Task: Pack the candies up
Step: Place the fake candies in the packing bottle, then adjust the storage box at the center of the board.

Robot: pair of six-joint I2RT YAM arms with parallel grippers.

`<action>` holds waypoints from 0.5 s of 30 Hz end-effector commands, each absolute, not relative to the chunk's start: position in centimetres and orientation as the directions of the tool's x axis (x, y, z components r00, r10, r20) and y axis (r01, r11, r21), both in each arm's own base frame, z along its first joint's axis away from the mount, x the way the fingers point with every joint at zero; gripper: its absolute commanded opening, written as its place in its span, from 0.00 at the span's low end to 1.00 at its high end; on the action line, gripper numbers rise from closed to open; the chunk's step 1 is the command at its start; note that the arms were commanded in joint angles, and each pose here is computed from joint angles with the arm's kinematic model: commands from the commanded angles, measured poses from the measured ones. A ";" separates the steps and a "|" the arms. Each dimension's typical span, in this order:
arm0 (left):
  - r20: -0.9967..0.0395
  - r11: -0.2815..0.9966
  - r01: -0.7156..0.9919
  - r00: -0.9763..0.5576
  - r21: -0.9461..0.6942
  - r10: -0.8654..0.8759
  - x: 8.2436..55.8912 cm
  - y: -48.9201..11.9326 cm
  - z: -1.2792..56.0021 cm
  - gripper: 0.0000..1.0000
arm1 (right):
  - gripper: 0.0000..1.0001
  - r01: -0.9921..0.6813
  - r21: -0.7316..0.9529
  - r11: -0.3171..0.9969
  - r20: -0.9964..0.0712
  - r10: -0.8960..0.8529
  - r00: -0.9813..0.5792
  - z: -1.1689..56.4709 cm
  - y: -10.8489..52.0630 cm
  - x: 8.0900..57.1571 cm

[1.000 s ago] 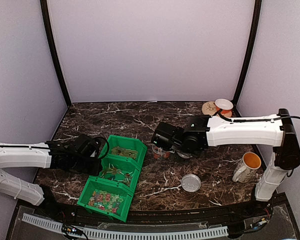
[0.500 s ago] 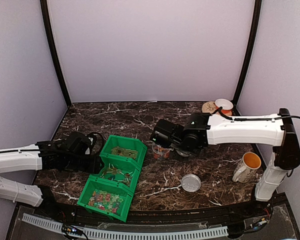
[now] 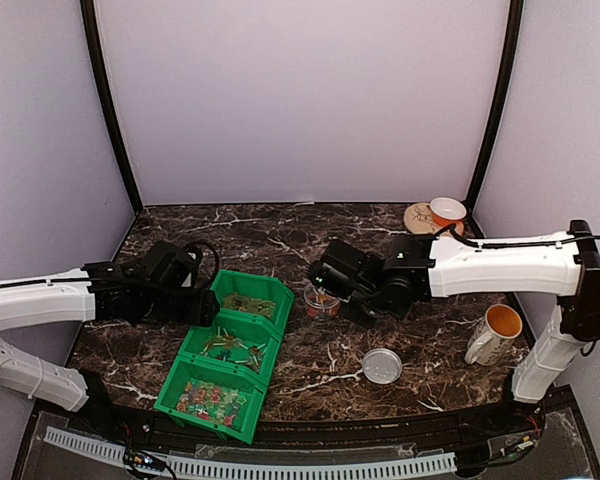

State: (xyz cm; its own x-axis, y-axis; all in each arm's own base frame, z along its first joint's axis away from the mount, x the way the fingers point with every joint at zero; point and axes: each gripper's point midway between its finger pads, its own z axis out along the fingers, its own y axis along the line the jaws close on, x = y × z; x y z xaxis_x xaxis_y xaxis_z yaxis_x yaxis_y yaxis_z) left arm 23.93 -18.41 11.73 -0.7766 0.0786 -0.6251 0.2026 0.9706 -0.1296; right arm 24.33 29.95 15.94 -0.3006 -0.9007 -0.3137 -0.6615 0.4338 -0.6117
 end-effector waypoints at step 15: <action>-0.615 0.985 0.162 -0.783 -0.066 0.088 30.1 -19.4 10.3 0.74 | 0.00 -0.663 -0.568 0.488 -0.396 -0.868 -0.300 15.2 30.5 22.7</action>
State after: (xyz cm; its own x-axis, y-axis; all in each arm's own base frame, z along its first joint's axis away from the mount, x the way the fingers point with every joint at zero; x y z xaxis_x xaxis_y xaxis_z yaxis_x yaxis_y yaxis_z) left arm 28.44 -18.38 9.14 -0.8019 0.0979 -0.5894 0.1430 0.9893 -0.0303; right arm 22.92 29.87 14.36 -0.3038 -0.8933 -0.3312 -0.6761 0.4471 -0.5856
